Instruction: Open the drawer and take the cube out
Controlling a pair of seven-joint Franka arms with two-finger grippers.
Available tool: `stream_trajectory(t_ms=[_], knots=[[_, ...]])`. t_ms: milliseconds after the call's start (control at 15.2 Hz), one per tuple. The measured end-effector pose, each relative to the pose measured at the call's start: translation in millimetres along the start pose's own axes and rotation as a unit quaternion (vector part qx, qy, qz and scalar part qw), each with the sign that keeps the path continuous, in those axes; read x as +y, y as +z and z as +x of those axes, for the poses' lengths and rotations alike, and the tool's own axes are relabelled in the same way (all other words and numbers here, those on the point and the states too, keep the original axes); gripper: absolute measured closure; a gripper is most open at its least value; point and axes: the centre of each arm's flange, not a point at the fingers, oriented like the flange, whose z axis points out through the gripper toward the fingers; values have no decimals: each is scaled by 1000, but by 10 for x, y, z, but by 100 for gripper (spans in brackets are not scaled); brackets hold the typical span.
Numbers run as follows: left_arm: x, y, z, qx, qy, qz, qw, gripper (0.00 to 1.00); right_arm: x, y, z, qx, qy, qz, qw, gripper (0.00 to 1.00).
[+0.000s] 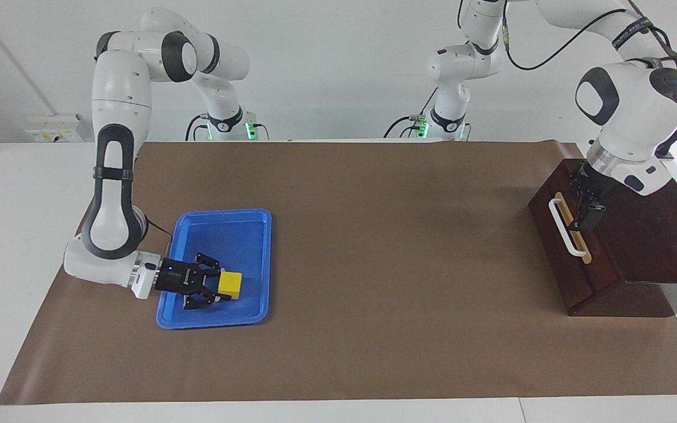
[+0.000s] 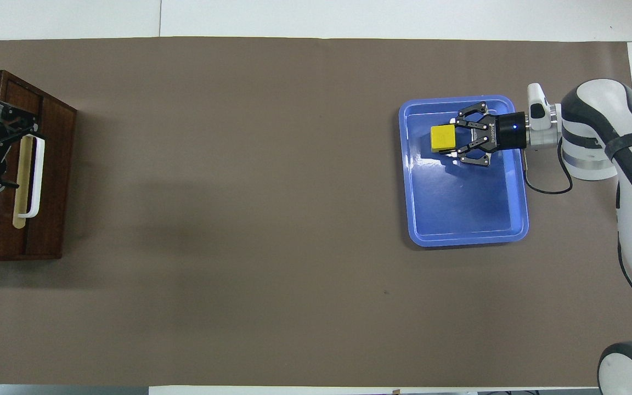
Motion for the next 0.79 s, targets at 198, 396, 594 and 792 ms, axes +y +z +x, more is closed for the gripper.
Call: stream_trajectory(t_ms=[198, 396, 594, 792], knots=[[8, -208, -312, -16, 128, 9, 992, 0, -21, 73, -18, 7, -15, -9, 1000, 45], [-45, -345, -504, -30, 240, 22, 970, 0, -21, 124, 3, 11, -24, -9, 1000, 45], [-144, -430, -506, -48, 321, 29, 945, 0, -5, 145, 27, 18, -23, -16, 999, 32], [-205, -438, -445, -68, 361, 14, 930, 0, 1, 142, 34, 20, -22, -19, 999, 1]])
